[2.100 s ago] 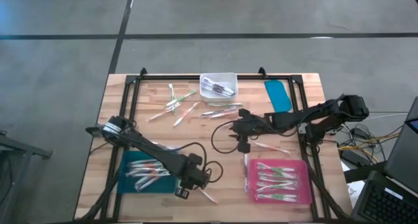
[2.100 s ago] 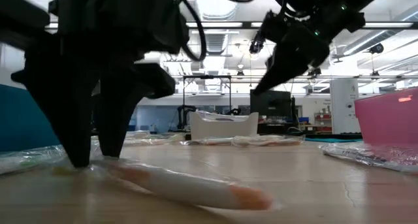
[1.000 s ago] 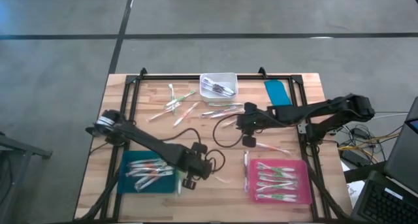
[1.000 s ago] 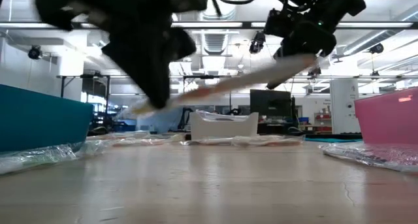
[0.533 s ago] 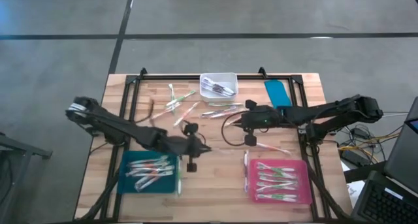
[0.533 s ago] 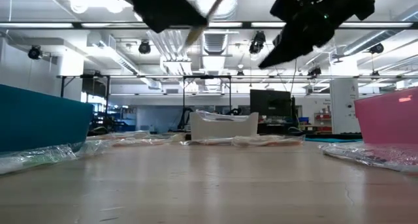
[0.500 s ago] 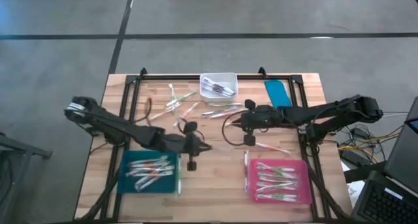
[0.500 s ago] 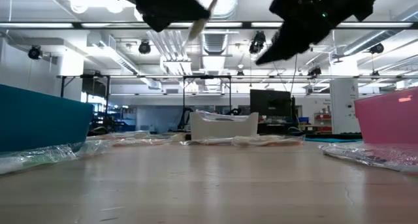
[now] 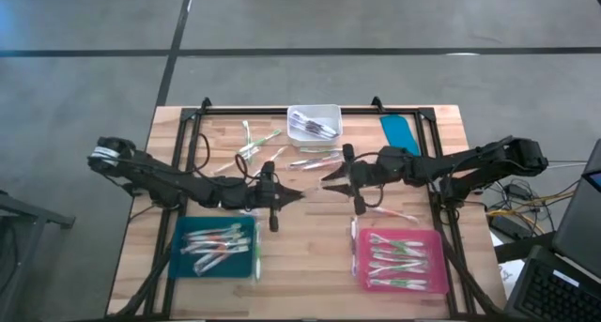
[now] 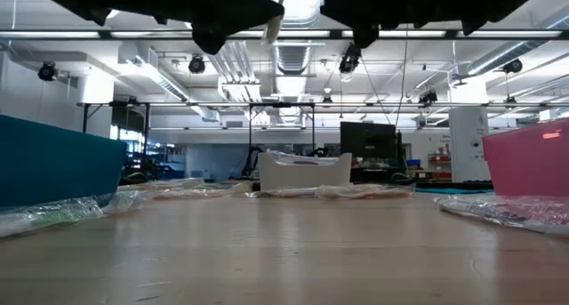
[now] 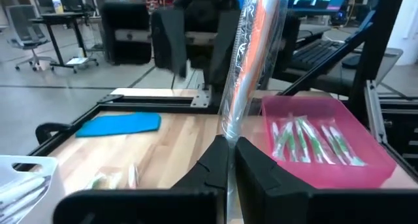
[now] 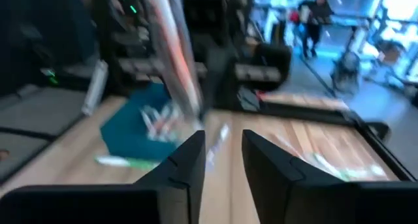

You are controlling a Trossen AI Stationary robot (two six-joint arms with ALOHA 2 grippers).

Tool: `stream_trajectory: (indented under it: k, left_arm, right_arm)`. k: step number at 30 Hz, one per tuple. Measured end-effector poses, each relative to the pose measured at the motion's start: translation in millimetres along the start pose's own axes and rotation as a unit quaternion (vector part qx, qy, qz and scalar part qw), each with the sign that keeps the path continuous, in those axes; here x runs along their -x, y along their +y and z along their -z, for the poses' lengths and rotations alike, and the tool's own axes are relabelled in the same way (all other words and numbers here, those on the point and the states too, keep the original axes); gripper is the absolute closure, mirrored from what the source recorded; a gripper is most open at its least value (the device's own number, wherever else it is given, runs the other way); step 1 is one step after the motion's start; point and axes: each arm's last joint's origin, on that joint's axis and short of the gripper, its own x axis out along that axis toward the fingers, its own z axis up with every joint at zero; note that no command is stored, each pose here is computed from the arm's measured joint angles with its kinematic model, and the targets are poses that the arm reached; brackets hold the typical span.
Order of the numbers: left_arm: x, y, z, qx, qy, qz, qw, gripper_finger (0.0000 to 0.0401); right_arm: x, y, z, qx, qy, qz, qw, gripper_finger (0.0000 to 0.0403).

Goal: Pick & Place Toothbrushes
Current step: Put the orange toothbrush into the blue bin

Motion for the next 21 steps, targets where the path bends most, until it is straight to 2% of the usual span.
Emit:
stream_trajectory:
  k: [9,21]
  left_arm:
    - [-5,4,-17,-0.021,-0.037,-0.006,0.999,0.0388]
    - [-18,13,-50,-0.053,-0.083,-0.004,0.995,0.0388]
  right_arm:
    - [0,2,-9,0.016,-0.047,-0.026,0.998,0.0258]
    - [0,3,-21,0.054,-0.100,-0.022,0.993,0.0228]
